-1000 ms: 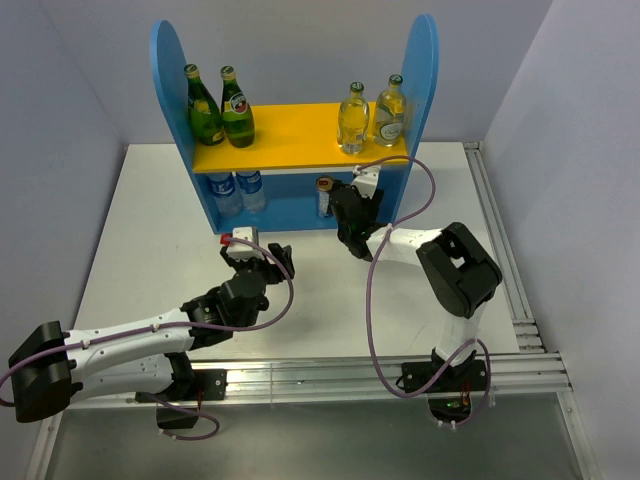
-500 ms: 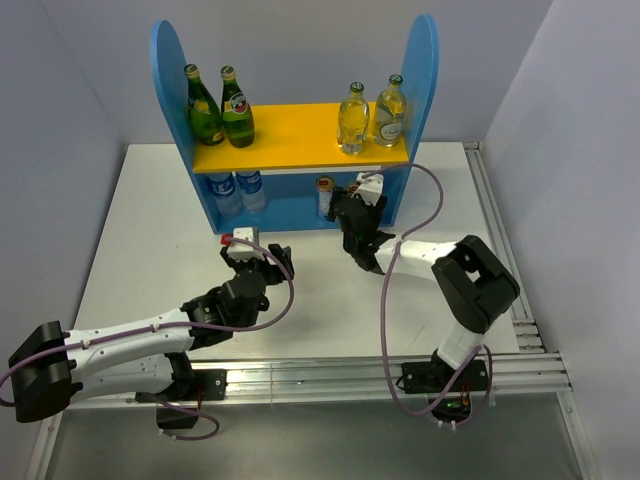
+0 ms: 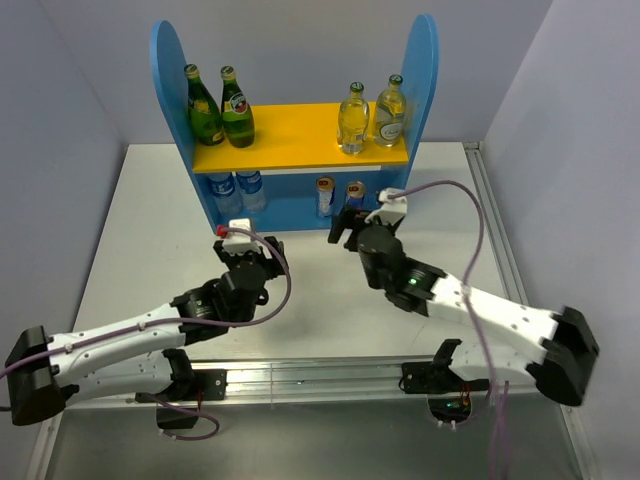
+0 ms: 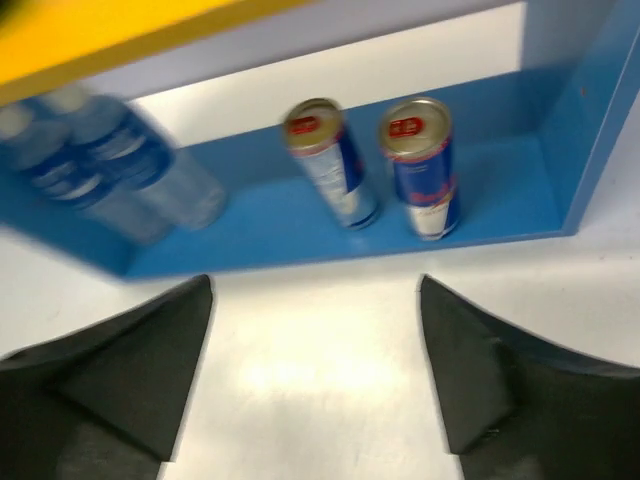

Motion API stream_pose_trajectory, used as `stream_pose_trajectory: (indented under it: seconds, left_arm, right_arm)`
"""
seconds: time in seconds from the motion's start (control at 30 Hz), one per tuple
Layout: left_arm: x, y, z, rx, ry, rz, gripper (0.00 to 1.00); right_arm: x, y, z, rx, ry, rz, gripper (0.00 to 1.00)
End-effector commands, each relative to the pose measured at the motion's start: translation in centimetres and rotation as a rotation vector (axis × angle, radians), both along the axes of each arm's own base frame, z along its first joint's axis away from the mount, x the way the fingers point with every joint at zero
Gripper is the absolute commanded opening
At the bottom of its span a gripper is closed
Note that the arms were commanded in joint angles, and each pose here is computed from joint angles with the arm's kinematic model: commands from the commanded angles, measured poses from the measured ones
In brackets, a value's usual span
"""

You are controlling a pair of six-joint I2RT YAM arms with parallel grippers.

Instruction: Place and organize the beverage onto the shelf

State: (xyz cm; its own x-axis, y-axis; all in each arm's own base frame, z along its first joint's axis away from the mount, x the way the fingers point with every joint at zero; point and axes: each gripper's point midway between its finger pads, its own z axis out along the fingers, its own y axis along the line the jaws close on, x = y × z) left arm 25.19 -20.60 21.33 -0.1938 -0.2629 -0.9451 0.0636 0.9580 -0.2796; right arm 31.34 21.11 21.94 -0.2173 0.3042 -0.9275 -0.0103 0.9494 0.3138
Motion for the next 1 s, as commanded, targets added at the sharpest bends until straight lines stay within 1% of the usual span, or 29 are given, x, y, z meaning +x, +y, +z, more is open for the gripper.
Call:
stream_pose_trajectory:
  seconds: [0.0,0.03,0.07,0.1,0.13,0.17,0.2,0.23,0.27,0.3,0.33,0.4,0.43,0.53,0.97]
  left_arm:
    - [-0.6,1.8,3.4,0.005,0.003,0.038,0.80]
    - [-1.0,2.2,5.1,0.008,0.007,0.019,0.80]
    - [-1.3,2.3,5.8,0.013,0.014,0.004,0.80]
    - [-1.5,2.6,6.7,0.000,0.015,0.003,0.81]
    - [-1.8,3.1,9.6,-0.057,-0.007,0.004,0.81]
    - [-2.2,4.0,9.9,-0.018,0.016,0.009,0.81]
    - [-2.5,4.8,12.8,-0.089,-0.005,0.023,0.80]
    - [-2.9,5.6,13.8,-0.109,-0.006,0.034,0.80]
    - [-3.3,6.5,14.3,-0.099,0.005,0.039,0.81]
    - [-3.6,6.9,15.2,-0.113,0.001,0.037,0.80]
    - [-4.0,7.5,17.2,-0.156,-0.017,0.023,0.80]
    - [-4.5,8.4,18.0,-0.150,-0.013,0.017,0.80]
    - [-4.7,9.0,19.0,-0.170,-0.025,0.021,0.80]
    - [-5.1,10.1,19.3,-0.158,-0.021,0.033,0.80]
    - [-5.7,10.0,19.1,-0.153,0.008,0.002,0.80]
  right_arm:
    - [-4.2,-1.6,2.7,-0.036,0.033,0.091,0.94]
    - [-4.8,-1.7,4.5,-0.039,0.021,0.125,0.94]
    - [-6.1,-3.2,5.1,-0.063,0.044,0.130,0.94]
    - [-6.6,-3.9,6.4,-0.055,0.037,0.130,0.94]
    - [-7.3,-4.4,8.9,-0.030,0.007,0.150,0.94]
    - [-7.8,-5.1,10.2,-0.022,-0.008,0.158,0.94]
    - [-9.0,-6.8,12.7,0.001,-0.041,0.162,0.95]
    - [-9.7,-7.7,13.9,0.016,-0.060,0.164,0.97]
    - [-10.2,-8.6,15.2,0.034,-0.078,0.161,1.00]
    - [-11.4,-10.2,17.3,0.063,-0.109,0.162,1.00]
    - [-11.9,-11.0,18.2,0.077,-0.124,0.162,1.00]
    - [-13.3,-12.5,20.0,0.105,-0.154,0.183,1.00]
    - [-13.7,-12.9,20.4,0.113,-0.163,0.186,1.00]
    - [-14.7,-13.9,21.2,0.133,-0.173,0.200,1.00]
    - [-15.1,-13.6,20.6,0.137,-0.156,0.228,1.00]
